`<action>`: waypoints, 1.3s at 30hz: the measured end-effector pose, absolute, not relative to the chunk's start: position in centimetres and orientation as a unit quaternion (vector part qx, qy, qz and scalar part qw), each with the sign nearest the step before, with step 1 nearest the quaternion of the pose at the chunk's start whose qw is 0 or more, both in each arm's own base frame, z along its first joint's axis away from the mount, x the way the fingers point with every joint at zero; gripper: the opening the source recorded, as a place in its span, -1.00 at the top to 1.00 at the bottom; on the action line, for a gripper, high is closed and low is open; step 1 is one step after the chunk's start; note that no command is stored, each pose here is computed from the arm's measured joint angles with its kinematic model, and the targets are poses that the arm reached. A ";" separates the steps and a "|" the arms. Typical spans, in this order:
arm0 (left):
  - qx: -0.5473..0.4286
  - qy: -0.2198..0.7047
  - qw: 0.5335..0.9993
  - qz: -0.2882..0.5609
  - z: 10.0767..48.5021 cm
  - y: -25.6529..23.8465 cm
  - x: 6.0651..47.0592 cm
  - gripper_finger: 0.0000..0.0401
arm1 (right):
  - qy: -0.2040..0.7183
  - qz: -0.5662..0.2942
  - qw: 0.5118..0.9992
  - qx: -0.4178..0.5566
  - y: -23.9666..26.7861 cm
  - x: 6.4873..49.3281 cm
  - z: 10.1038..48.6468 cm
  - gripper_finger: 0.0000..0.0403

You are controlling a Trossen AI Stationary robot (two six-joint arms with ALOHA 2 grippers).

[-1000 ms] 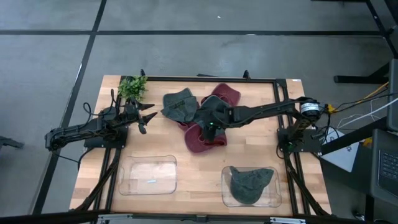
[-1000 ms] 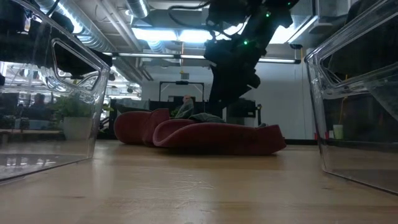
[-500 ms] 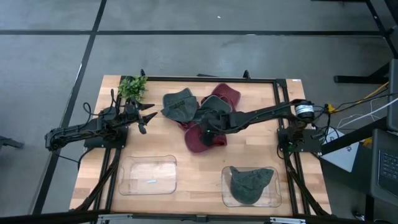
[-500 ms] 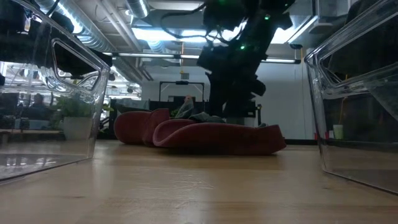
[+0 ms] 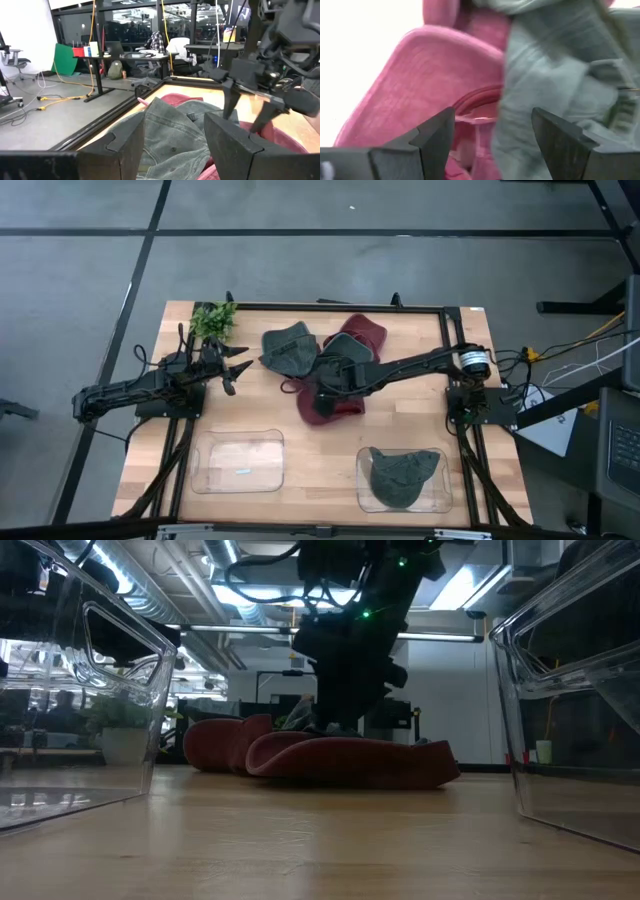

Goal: Pick & Place hat
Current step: Put the right black cap into the right transparent bin

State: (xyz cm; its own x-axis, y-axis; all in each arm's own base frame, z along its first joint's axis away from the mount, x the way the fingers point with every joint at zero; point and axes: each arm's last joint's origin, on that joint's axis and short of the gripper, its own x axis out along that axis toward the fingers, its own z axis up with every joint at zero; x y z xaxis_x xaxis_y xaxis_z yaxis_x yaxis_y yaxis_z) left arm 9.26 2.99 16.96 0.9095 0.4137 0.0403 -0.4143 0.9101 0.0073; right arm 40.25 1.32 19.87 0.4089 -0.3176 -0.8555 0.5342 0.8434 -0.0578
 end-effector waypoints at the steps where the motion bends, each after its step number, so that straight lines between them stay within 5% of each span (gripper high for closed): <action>1: 0.008 -0.019 0.977 0.212 17.0 3.0 9.3 0.01 | 0.479 -0.257 0.831 0.115 1.5 40.4 19.7 -0.31; 26: 0.008 -0.019 0.977 0.212 17.0 3.0 9.3 0.01 | 0.478 -0.327 0.814 -0.041 1.1 41.3 16.7 -0.28; 39: 0.008 -0.019 0.977 0.212 17.0 3.0 9.3 0.01 | 0.479 -0.333 0.811 -0.047 0.5 41.2 16.7 0.52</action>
State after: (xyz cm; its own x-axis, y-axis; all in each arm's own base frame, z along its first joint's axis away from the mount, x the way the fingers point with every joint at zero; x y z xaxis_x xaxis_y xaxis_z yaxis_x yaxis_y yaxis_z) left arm 9.26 2.99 16.96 0.9095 0.4138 0.0402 -0.4144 0.9101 0.0073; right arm 41.25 0.53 16.71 0.3185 -0.5851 -0.7458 0.4944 0.7738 -0.3959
